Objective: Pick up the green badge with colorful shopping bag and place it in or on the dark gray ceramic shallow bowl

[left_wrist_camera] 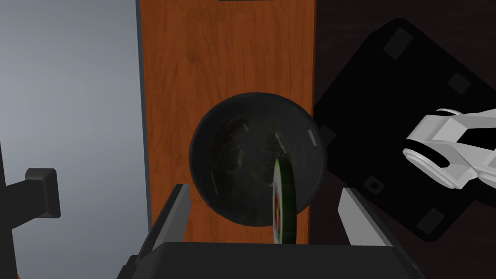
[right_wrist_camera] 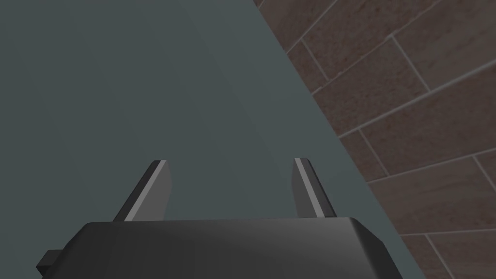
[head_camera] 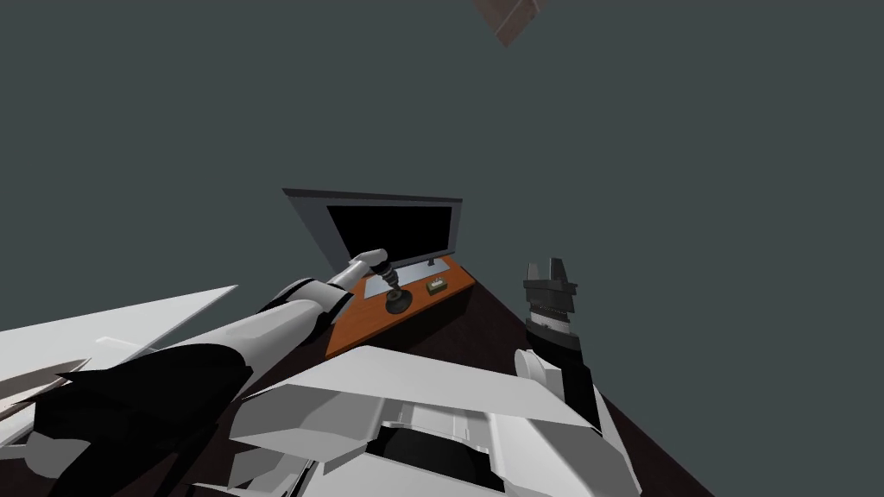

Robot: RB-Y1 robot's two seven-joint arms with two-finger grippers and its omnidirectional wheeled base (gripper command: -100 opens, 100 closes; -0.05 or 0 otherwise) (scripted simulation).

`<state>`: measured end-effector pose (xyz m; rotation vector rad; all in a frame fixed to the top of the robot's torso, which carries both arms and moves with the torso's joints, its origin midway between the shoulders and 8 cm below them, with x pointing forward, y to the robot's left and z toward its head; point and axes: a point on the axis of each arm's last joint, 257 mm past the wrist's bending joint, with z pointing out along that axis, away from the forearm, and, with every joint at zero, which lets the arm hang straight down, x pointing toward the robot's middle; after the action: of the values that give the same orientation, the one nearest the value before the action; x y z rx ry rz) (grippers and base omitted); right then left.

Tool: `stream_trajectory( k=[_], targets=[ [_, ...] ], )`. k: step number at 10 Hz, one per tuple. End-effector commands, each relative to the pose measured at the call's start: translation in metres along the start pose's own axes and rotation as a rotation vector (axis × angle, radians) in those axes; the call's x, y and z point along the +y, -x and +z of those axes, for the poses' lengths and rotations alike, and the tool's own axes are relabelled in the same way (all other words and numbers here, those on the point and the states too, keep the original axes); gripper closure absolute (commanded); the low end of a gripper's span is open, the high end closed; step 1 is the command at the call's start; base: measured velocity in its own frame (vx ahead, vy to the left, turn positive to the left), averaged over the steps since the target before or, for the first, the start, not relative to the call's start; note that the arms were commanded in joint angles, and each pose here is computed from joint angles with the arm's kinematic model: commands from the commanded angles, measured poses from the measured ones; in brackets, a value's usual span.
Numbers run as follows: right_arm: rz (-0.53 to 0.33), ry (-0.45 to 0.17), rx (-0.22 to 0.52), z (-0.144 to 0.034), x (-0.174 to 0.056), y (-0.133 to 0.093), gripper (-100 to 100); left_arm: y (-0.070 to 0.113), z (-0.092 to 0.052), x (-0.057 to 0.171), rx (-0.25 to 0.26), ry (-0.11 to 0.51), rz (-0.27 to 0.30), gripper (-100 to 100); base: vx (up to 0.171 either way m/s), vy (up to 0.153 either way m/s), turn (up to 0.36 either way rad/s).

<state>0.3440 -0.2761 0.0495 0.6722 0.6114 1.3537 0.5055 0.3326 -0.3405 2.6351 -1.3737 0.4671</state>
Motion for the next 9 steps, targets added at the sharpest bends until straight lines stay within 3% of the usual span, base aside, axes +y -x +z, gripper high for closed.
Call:
stream_trajectory(
  k=[1,2,3,4,5,6,7,8,9],
  targets=[
    [0.000,0.000,0.000,0.000,0.000,0.000,0,-0.017,-0.004,0.005,0.011,0.009,0.015,-100,-0.003,0.022,0.059],
    [0.000,0.000,0.000,0.000,0.000,0.000,0,-0.012,-0.004,0.002,-0.005,-0.001,0.016,-100,-0.004,0.017,0.024],
    [0.000,0.000,0.000,0.000,0.000,0.000,0,-0.029,-0.007,0.007,0.013,0.010,0.026,-100,-0.005,0.023,0.059],
    [0.000,0.000,0.000,0.000,0.000,0.000,0,-0.024,-0.007,0.004,-0.004,0.000,0.027,-100,-0.002,0.017,0.032],
    [0.000,0.000,0.000,0.000,0.000,0.000,0,-0.040,-0.010,0.009,0.014,0.011,0.035,-100,-0.004,0.024,0.071],
    [0.000,0.000,0.000,0.000,0.000,0.000,0,-0.035,-0.010,0.006,-0.004,0.001,0.035,-100,-0.004,0.017,0.024],
    [0.000,0.000,0.000,0.000,0.000,0.000,0,-0.050,-0.013,0.011,0.012,0.012,0.041,-100,-0.003,0.022,0.051],
    [0.000,0.000,0.000,0.000,0.000,0.000,0,-0.045,-0.013,0.008,-0.005,0.002,0.041,-100,-0.001,0.016,0.027],
    [0.000,0.000,0.000,0.000,0.000,0.000,0,-0.059,-0.016,0.014,0.012,0.014,0.044,-100,-0.004,0.021,0.072]
  ],
)
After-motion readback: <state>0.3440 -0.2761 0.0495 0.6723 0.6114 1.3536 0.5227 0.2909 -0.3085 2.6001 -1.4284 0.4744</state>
